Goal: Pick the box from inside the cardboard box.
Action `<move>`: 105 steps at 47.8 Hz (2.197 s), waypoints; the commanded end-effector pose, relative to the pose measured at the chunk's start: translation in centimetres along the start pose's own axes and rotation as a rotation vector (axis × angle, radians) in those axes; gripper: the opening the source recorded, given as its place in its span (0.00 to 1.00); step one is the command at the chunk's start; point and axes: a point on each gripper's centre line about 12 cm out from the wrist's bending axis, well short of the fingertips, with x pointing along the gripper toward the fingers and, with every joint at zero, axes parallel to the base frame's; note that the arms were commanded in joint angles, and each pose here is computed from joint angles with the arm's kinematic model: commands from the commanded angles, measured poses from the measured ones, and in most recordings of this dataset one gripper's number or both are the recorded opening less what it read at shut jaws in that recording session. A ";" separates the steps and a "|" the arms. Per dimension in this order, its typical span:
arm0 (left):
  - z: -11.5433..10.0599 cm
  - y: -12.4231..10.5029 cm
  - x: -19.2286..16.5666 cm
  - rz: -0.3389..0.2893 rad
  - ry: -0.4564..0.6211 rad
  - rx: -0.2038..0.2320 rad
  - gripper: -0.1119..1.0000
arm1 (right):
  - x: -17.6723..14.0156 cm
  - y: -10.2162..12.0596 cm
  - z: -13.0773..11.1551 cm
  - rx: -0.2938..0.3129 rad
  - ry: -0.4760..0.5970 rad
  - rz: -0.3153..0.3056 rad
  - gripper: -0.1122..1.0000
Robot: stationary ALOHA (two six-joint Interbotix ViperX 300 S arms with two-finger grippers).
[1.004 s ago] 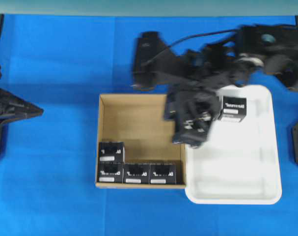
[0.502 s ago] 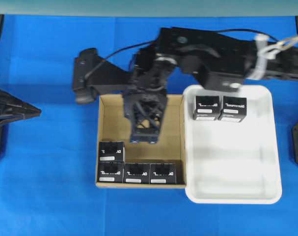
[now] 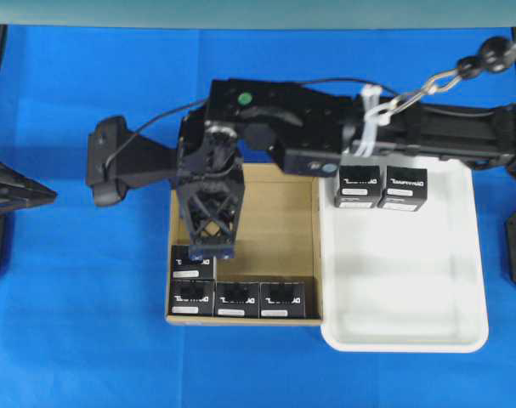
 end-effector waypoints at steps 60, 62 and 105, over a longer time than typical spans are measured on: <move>1.4 0.1 -1.1 0.008 -0.043 -0.001 0.04 | 5.6 -0.8 1.0 0.119 -0.032 0.183 0.99; 1.3 0.1 -1.0 0.008 -0.040 -0.001 0.04 | 5.5 -1.2 1.1 0.132 -0.041 0.189 0.99; 1.3 0.1 -0.9 0.007 -0.040 -0.003 0.04 | 10.8 -1.4 -0.3 0.156 -0.025 0.143 0.99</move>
